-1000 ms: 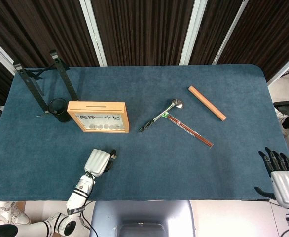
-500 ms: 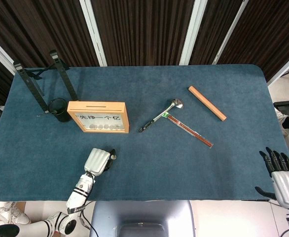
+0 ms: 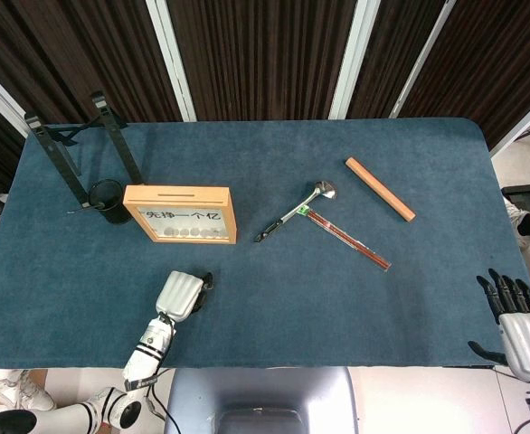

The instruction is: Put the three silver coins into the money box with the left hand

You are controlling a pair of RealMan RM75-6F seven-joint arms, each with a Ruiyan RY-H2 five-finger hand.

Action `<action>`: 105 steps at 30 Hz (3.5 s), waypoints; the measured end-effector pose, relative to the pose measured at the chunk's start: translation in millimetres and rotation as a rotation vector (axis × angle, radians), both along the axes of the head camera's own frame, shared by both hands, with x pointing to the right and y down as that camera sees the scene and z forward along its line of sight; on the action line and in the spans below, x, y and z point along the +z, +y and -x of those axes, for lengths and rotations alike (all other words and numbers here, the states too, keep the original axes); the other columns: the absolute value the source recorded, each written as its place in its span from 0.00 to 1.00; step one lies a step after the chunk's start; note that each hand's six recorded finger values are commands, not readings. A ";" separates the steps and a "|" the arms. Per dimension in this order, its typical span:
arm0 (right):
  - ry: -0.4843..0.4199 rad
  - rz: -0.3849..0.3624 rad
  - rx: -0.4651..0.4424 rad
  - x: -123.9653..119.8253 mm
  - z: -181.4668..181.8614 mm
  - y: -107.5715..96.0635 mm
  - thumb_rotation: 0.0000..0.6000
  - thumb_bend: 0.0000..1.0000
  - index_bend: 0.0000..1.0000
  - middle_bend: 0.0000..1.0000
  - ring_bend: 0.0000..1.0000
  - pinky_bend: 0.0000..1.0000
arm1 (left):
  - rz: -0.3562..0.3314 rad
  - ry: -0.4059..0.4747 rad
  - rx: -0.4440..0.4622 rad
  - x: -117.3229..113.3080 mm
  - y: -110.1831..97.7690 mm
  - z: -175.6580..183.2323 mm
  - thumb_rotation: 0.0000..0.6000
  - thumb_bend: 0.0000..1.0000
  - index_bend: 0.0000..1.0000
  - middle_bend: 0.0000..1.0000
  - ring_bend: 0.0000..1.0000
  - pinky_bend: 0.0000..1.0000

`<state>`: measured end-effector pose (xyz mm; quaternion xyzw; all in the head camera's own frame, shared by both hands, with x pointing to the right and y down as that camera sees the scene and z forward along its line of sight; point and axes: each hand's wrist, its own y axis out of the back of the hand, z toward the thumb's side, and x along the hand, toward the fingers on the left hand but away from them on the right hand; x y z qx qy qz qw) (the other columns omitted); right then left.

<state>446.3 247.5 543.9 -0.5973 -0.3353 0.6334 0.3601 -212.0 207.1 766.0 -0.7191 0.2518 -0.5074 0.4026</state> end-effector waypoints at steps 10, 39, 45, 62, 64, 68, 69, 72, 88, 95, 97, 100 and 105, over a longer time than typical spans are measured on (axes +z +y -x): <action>0.004 0.002 0.003 0.3 -1.1 -0.1 1.00 0.15 0.00 0.00 0.00 0.00 | -0.013 0.009 -0.018 0.8 -4.3 0.7 1.00 0.38 0.57 1.00 1.00 1.00; 0.008 0.008 0.003 2.1 -0.6 -0.3 1.00 0.15 0.00 0.00 0.00 0.00 | -0.060 0.011 -0.007 -4.5 -9.2 4.4 1.00 0.43 0.63 1.00 1.00 1.00; 0.008 0.008 0.001 1.9 -0.5 0.1 1.00 0.15 0.00 0.00 0.00 0.00 | -0.068 0.011 -0.010 -6.6 -11.4 6.4 1.00 0.47 0.65 1.00 1.00 1.00; 0.001 0.020 -0.014 6.2 4.4 -0.7 1.00 0.15 0.00 0.00 0.00 0.00 | -0.166 0.141 -0.073 -130.8 -77.9 40.7 1.00 0.50 0.63 1.00 1.00 1.00; 0.001 0.023 -0.015 7.6 5.5 -1.0 1.00 0.15 0.00 0.00 0.00 0.00 | -0.173 0.150 -0.105 -154.3 -92.8 48.5 1.00 0.50 0.63 1.00 1.00 1.00; 0.003 0.029 -0.016 9.7 6.4 -1.6 1.00 0.15 0.00 0.00 0.00 0.00 | -0.183 0.149 -0.194 -192.3 -127.6 67.3 1.00 0.50 0.62 1.00 1.00 1.00; 0.005 0.030 -0.014 10.4 6.2 -1.9 1.00 0.15 0.00 0.00 0.00 0.00 | -0.180 0.151 -0.216 -196.4 -134.8 69.9 1.00 0.50 0.62 1.00 1.00 1.00; 0.007 0.034 -0.010 11.7 5.5 -2.6 1.00 0.15 0.00 0.00 0.00 0.00 | -0.138 0.157 -0.288 -202.8 -154.7 76.0 1.00 0.50 0.62 1.00 1.00 1.00; -0.001 0.018 0.019 4.2 -4.1 -4.9 1.00 0.15 0.00 0.00 0.00 0.00 | 0.006 0.182 -0.391 -191.2 -228.0 20.3 1.00 0.50 0.62 1.00 1.00 1.00; -0.002 0.009 0.028 0.1 -7.5 -4.5 1.00 0.15 0.00 0.00 0.00 0.00 | 0.027 0.157 -0.399 -171.7 -229.4 19.1 1.00 0.50 0.62 1.00 1.00 1.00; -0.004 0.008 0.027 -0.3 -7.4 -4.4 1.00 0.15 0.00 0.00 0.00 0.00 | 0.029 0.154 -0.392 -169.5 -227.9 18.6 1.00 0.50 0.62 1.00 1.00 1.00; -0.004 0.011 0.024 0.3 -6.8 -4.1 1.00 0.15 0.00 0.00 0.00 0.00 | 0.032 0.148 -0.387 -166.5 -225.9 20.1 1.00 0.50 0.62 1.00 1.00 1.00; -0.004 0.012 0.020 1.0 -5.7 -3.9 1.00 0.15 0.00 0.00 0.00 0.00 | 0.040 0.149 -0.392 -160.9 -224.7 21.6 1.00 0.50 0.62 1.00 1.00 1.00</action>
